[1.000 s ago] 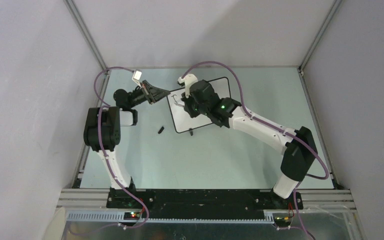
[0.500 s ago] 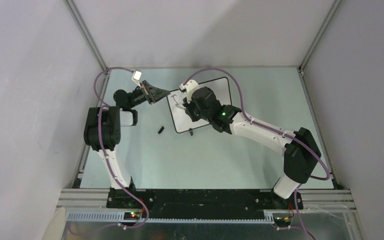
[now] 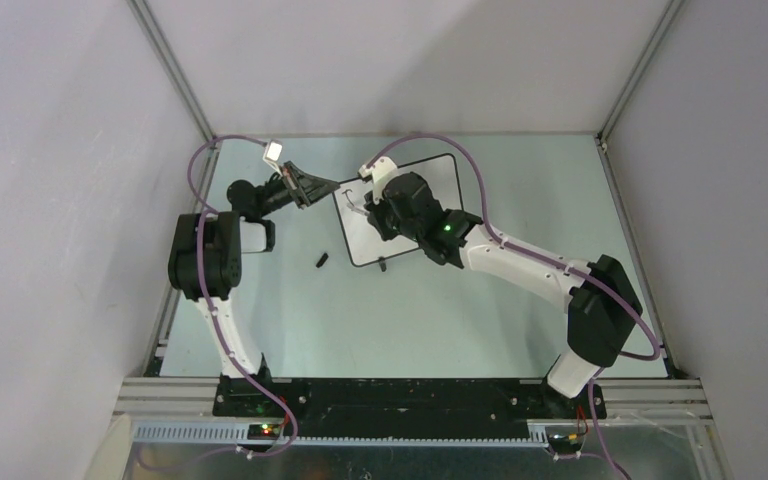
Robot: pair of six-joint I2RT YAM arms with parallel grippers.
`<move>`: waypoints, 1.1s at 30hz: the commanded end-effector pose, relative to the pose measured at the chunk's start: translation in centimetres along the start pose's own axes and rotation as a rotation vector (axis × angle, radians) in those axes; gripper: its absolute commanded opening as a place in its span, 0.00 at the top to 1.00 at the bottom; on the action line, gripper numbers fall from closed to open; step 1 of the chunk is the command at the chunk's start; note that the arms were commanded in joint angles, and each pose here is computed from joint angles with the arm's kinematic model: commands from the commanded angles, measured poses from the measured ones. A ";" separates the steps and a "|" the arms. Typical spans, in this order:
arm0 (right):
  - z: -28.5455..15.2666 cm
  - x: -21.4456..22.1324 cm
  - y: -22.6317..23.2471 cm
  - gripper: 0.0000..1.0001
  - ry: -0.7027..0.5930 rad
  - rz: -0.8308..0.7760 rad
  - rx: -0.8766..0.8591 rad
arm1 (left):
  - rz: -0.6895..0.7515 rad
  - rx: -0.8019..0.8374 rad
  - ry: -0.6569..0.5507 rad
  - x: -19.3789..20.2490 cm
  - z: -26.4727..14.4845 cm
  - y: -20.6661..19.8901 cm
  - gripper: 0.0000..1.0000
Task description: Write a sentence on the whiteboard
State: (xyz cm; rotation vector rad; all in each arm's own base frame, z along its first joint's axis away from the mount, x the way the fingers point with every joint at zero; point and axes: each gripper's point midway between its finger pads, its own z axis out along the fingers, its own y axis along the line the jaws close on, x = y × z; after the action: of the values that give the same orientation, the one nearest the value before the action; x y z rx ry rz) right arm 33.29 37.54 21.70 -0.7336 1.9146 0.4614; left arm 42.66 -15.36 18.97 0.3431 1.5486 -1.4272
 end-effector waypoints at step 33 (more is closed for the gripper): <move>1.3 -1.2 0.7 1.00 0.004 -0.025 0.000 | 0.069 0.039 -0.016 -1.1 0.1 -0.8 1.00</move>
State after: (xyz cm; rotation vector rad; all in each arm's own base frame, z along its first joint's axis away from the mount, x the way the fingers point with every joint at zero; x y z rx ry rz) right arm 33.59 38.43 20.48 -0.7653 1.9521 0.4413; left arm 42.63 -15.37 19.01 0.3421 1.5469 -1.4308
